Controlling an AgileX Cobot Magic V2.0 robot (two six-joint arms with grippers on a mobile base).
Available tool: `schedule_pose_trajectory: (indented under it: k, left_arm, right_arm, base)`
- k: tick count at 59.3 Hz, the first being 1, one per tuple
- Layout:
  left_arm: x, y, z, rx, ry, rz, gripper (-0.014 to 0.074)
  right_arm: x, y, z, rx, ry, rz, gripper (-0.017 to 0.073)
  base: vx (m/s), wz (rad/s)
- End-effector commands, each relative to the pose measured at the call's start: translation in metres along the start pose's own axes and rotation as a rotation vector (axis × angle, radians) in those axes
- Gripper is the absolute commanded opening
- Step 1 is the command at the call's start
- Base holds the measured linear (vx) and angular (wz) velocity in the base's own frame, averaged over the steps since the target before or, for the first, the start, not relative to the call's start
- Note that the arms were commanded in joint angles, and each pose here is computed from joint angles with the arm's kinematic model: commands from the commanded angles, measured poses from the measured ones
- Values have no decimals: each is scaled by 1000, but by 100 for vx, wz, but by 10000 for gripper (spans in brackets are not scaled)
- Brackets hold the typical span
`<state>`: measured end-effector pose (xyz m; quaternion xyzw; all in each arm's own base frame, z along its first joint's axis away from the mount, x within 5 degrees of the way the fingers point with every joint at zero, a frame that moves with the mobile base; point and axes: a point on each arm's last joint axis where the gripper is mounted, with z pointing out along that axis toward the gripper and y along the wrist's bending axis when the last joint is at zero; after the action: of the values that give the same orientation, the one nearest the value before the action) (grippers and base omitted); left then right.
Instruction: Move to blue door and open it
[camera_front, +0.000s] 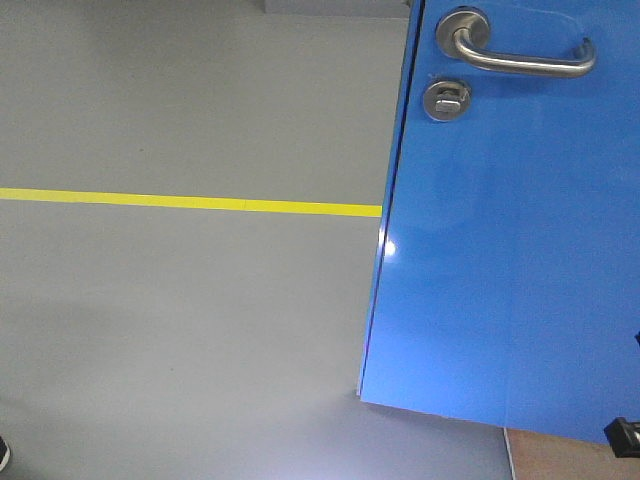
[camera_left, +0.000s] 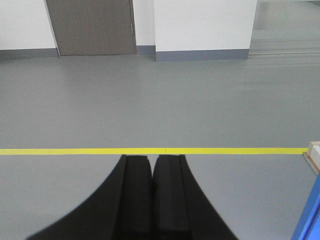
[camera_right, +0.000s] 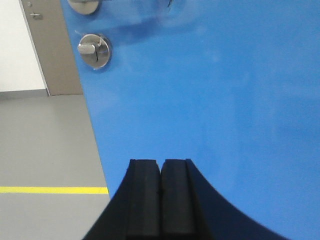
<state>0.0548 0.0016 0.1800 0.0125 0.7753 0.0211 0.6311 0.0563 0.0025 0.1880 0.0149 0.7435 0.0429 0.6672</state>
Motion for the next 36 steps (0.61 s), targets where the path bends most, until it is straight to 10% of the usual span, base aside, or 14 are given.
schedule_pose_trajectory:
  k: [1,36]
  left_arm:
    - [-17,0,-4,7,-124,-8,73]
    - [-17,0,-4,7,-124,-8,73]
  right_arm:
    - [-5,0,-1,-2,-65,-3,12]
    - [-4,0,-1,-2,-62,-3,12]
  base:
    - [0,0]
    - [0,0]
